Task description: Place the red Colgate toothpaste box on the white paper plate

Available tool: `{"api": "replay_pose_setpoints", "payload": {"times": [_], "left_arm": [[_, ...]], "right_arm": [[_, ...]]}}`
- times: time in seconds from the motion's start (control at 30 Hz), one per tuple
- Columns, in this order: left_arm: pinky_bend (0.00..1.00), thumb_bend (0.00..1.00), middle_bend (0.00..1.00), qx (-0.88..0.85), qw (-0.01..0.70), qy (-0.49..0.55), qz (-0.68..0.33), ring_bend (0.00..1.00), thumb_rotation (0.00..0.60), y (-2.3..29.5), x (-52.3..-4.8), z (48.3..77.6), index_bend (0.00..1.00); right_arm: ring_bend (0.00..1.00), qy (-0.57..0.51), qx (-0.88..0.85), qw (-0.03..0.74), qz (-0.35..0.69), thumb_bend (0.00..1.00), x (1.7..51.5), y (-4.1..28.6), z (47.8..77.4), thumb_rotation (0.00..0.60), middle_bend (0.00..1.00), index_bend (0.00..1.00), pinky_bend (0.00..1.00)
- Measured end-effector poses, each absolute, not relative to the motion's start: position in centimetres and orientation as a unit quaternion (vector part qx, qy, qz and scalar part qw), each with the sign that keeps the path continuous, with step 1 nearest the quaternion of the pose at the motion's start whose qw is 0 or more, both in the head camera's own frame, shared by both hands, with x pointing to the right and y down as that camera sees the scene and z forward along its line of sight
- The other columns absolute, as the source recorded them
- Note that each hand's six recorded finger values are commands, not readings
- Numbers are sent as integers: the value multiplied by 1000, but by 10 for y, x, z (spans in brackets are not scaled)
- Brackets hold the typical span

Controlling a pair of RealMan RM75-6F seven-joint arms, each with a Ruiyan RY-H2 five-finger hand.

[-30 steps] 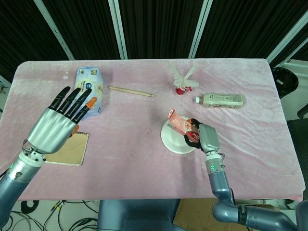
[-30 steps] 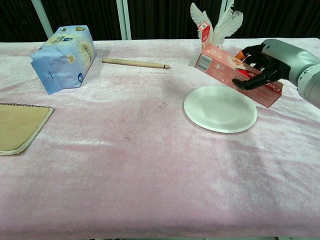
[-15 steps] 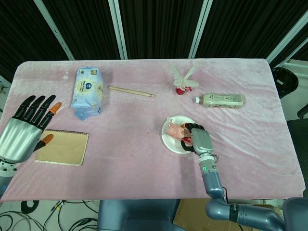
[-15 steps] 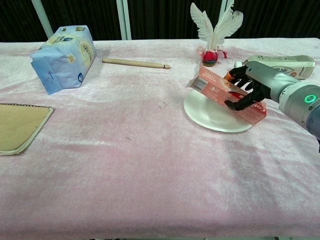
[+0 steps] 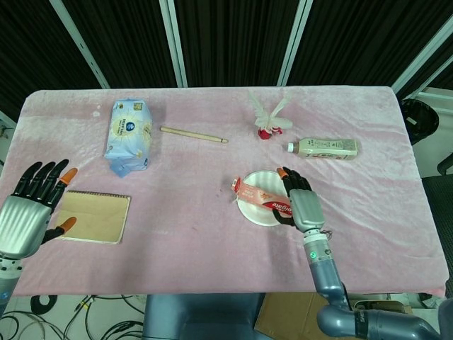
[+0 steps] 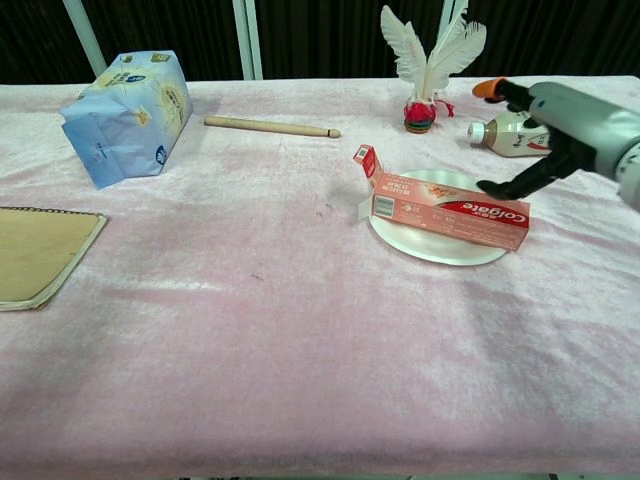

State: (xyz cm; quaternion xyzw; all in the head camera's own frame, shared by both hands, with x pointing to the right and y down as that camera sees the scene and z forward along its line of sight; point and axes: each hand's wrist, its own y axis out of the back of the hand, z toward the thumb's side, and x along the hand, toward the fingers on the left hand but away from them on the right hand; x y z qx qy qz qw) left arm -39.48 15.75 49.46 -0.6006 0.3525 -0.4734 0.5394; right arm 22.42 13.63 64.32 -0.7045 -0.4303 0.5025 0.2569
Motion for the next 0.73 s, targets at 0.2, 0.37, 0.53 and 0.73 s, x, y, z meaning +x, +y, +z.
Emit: {"api": "replay_pose_setpoints", "payload": {"times": [0.2,0.37,0.53,0.73], "left_arm": [[26,18,0,-599,506,376,-493,14,600,178,-424,507,33],[0,0,0,-588,499,392,-502,0,600,189,-446,512,0],[0,0,0,-575,490,405,-516,0,600,202,-469,518,0],[0,0,0,-555,470,414,-547,0,600,213,-496,525,0]], "right_arm": [[0,-424,-671,328,512,232,290,150,598,600,0,0,76],[0,-417,-623,356,557,178,367,184,562,600,0,0,64],[0,-414,-574,367,604,165,425,219,535,600,0,0,62],[0,-444,-539,365,616,165,459,239,515,600,0,0,62]]}}
